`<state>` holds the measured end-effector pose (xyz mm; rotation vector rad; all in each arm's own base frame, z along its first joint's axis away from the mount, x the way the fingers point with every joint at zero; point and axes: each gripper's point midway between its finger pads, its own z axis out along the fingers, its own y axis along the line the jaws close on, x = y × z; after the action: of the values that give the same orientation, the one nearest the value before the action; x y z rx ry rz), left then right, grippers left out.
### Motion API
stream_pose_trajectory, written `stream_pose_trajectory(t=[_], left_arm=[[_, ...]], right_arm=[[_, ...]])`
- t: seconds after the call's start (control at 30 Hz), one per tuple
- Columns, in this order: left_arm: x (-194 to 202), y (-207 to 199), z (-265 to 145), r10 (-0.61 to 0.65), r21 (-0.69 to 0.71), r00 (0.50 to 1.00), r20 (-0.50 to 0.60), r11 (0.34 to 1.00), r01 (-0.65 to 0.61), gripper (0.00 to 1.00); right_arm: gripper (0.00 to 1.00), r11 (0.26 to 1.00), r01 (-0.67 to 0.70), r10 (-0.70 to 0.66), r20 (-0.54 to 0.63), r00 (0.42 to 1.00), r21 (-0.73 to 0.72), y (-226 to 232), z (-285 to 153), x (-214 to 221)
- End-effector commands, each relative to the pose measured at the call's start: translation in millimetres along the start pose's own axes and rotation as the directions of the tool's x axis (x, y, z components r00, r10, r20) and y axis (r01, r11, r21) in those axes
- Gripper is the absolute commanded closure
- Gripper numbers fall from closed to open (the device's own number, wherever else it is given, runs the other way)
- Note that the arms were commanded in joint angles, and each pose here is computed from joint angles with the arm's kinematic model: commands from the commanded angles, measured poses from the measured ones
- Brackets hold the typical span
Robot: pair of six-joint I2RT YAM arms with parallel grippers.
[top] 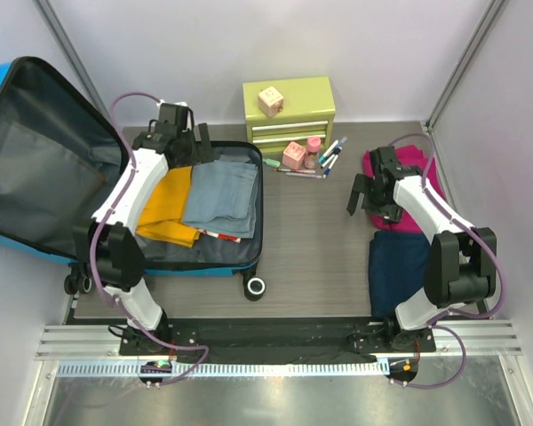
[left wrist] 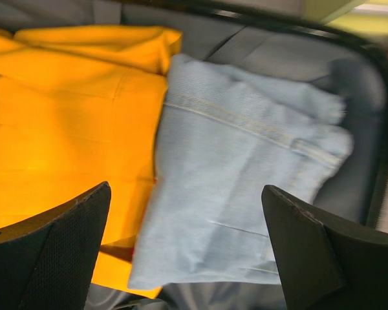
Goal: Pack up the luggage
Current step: Place the clothes in the luggage, then pick up the clothes at the center of the board.
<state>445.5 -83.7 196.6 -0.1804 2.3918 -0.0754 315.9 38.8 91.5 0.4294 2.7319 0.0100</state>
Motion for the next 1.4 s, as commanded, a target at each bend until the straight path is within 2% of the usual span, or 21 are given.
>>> stream_pose_trajectory(t=[0.0, 0.2, 0.37, 0.63, 0.7, 0.97, 1.07, 1.27, 1.3, 1.37], left_arm=[[-18.2, -34.6, -36.1, -0.042, 0.143, 0.996, 0.073, 0.989, 0.032, 0.03], [12.2, -58.8, -37.1, -0.043, 0.199, 0.999, 0.028, 0.979, 0.037, 0.04], [28.2, -72.3, -39.5, -0.036, 0.218, 0.999, 0.006, 0.975, 0.034, 0.05], [29.2, -82.0, -51.0, -0.032, 0.243, 0.999, 0.017, 0.97, 0.027, 0.07], [30.0, -82.2, -51.4, -0.031, 0.245, 0.999, 0.015, 0.969, 0.027, 0.11], [33.0, -82.2, -54.0, -0.029, 0.252, 1.0, 0.005, 0.967, 0.027, 0.16], [31.5, -83.1, -56.8, -0.032, 0.259, 0.999, 0.009, 0.965, 0.028, 0.19], [29.2, -83.3, -60.7, -0.033, 0.265, 0.999, 0.018, 0.964, 0.027, 0.22], [29.4, -83.9, -60.0, -0.03, 0.267, 0.999, 0.016, 0.963, 0.025, 0.22], [30.1, -85.4, -58.7, -0.028, 0.27, 1.0, 0.012, 0.963, 0.024, 0.22]], right_arm=[[0.01, 0.992, 0.039, -0.048, 0.083, 0.995, 0.117, -10.7, 1.3, -41.1], [0.08, 0.982, 0.065, -0.096, 0.171, 0.981, 0.177, -5.4, 11.4, -92.9], [0.11, 0.96, 0.091, -0.14, 0.169, 0.976, 0.266, -8.8, 35.8, -119.3], [0.13, 0.957, 0.099, -0.115, 0.041, 0.993, 0.274, -18.0, 82.1, -92.2], [0.15, 0.958, 0.102, -0.105, -0.001, 0.994, 0.267, -23.1, 94.2, -80.1], [0.18, 0.957, 0.109, -0.096, -0.061, 0.994, 0.27, -36.1, 109.7, -61.0], [0.24, 0.956, 0.109, -0.09, -0.081, 0.993, 0.273, -40.1, 115.1, -55.7], [0.6, 0.965, 0.123, -0.096, -0.121, 0.988, 0.232, -37.8, 121.0, -46.5], [0.71, 0.968, 0.12, -0.096, -0.119, 0.988, 0.22, -35.2, 121.1, -47.2], [0.8, 0.974, 0.118, -0.098, -0.112, 0.989, 0.192, -29.1, 120.0, -51.5]])
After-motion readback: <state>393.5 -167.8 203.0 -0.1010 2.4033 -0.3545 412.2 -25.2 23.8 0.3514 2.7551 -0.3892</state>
